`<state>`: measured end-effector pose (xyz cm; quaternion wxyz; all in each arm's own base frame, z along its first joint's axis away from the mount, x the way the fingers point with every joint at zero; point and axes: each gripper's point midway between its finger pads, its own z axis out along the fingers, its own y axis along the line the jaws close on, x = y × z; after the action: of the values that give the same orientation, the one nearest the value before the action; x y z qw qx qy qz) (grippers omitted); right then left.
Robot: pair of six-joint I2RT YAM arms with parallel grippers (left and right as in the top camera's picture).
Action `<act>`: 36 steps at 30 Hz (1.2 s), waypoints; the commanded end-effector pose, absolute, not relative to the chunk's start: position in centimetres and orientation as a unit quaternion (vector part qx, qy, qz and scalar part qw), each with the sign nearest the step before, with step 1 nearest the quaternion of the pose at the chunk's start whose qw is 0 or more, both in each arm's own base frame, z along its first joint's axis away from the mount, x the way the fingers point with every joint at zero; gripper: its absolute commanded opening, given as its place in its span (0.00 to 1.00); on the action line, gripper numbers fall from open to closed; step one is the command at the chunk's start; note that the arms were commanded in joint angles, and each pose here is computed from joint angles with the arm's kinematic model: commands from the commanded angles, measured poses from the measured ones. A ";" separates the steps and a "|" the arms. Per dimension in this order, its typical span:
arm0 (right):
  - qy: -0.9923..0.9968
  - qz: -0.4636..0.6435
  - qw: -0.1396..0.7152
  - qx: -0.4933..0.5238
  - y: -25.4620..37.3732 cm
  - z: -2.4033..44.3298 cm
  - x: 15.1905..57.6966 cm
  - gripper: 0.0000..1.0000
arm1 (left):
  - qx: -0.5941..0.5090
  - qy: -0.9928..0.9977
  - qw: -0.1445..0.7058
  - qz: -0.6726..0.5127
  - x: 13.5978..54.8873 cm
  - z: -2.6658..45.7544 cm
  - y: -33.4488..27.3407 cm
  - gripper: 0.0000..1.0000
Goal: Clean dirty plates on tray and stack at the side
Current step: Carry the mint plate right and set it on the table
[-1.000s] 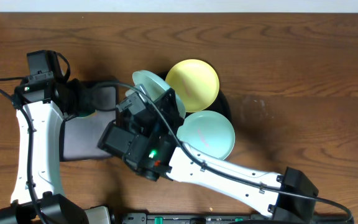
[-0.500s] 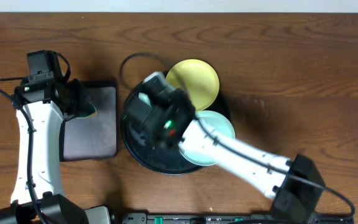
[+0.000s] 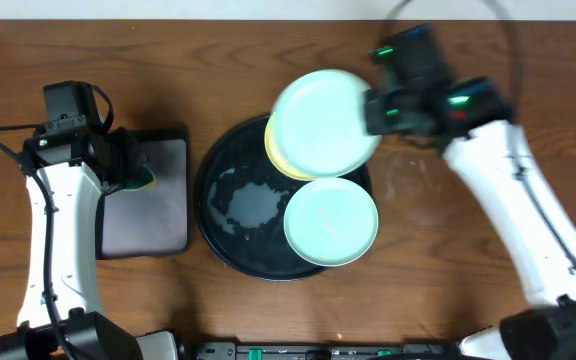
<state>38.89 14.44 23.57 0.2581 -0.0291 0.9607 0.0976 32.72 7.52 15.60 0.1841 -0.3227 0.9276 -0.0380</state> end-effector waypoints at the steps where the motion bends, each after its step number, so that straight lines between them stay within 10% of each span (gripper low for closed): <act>1: 0.961 0.111 0.250 0.029 9.3 24.5 39.2 0.01 | -0.328 0.925 0.191 -0.032 32.8 16.0 7.9 0.08; 9: 0.970 0.044 0.181 0.159 -3.7 17.2 37.3 0.01 | -0.328 0.925 0.191 -0.032 32.8 16.0 7.9 0.08; 23: 0.972 0.053 0.169 0.154 -4.3 6.4 35.5 0.01 | -0.328 0.925 0.191 -0.032 32.8 16.0 7.9 0.08; 36: 0.971 0.104 0.189 0.100 -1.9 9.8 37.4 0.23 | -0.328 0.925 0.191 -0.032 32.8 16.0 7.9 0.08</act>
<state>35.03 -3.64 6.15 0.1582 0.1478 0.9741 0.0650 32.66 7.50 15.58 0.1828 -0.3228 0.9279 -0.0378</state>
